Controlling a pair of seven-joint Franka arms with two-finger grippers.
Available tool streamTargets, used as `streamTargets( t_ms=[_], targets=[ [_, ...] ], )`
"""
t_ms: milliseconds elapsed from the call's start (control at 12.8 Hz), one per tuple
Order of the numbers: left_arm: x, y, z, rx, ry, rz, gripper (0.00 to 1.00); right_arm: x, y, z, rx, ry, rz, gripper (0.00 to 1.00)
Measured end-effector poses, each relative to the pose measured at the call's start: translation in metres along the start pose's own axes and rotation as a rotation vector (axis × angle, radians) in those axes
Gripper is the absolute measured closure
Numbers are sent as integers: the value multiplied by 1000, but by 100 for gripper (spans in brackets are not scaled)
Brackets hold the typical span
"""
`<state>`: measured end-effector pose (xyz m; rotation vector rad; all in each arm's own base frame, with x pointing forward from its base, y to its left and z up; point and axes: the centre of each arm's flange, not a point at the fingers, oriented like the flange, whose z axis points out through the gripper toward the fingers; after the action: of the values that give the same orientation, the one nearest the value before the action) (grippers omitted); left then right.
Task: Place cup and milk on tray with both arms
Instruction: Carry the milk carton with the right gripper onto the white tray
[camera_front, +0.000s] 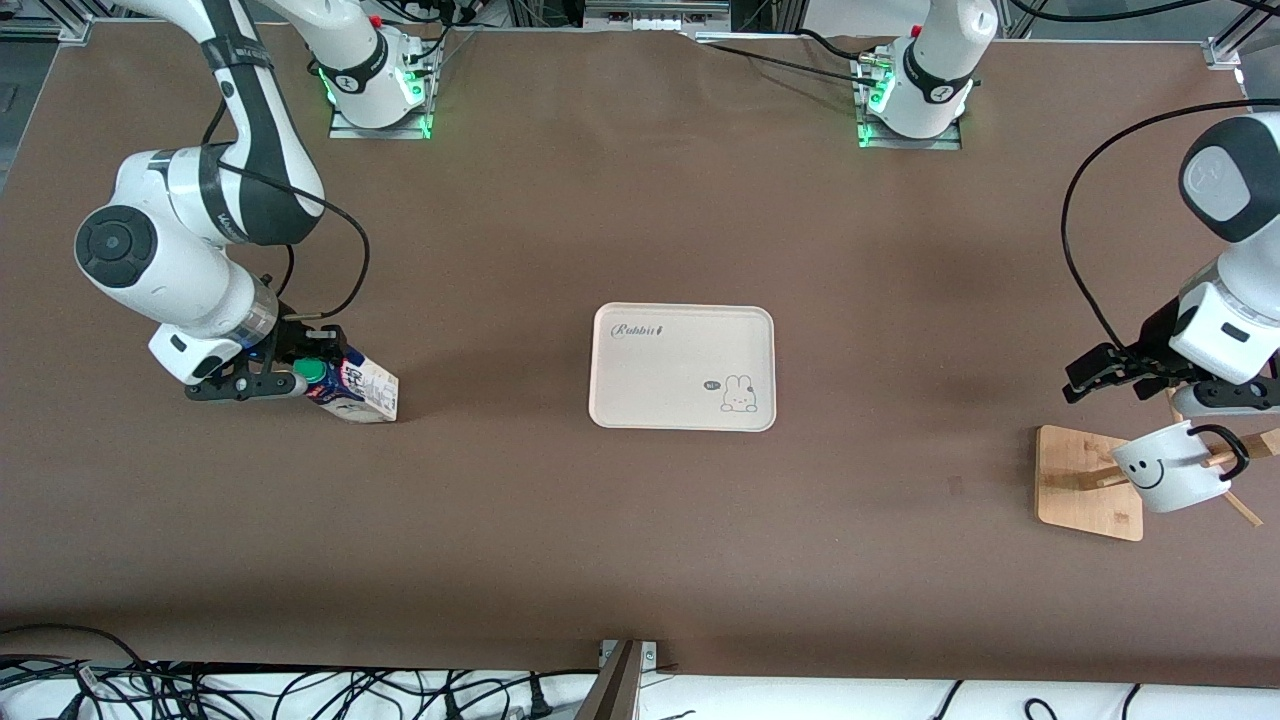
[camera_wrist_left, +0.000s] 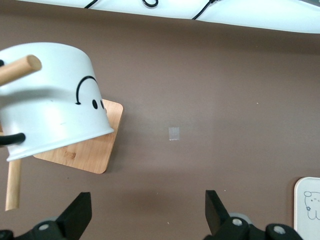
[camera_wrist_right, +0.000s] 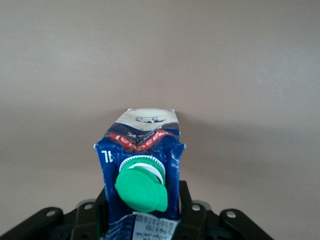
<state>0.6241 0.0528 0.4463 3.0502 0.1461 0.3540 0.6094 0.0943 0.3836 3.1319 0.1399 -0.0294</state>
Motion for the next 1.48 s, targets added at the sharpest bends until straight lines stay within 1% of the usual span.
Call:
streamTargets(
  t_ms=[156,234,391,625,859,938,1094,1250,1484],
  targets=[
    [-14,6,11,-3,54,7,0,4,-32,-25,17,-7,21,46],
    [-21,10,12,-7,69,11,0,5,-59,-35,35,-9,33,46],
    [-33,13,3,-16,82,11,0,5,-131,-45,69,-7,46,46],
    [-51,10,-14,-27,119,3,0,-5,-249,-38,76,2,77,46],
    [-68,6,-18,-26,201,-6,0,-24,-344,-19,68,11,109,46],
    [-71,4,-17,-23,235,-8,0,-28,-364,-12,65,11,117,46],
    [-73,7,-16,-18,289,-4,0,-31,-385,4,59,14,123,45],
    [-70,10,-20,-15,349,1,0,-31,-389,19,48,5,133,45],
    [-81,14,-11,-1,476,8,0,-29,-388,36,29,-8,140,44]
  ],
)
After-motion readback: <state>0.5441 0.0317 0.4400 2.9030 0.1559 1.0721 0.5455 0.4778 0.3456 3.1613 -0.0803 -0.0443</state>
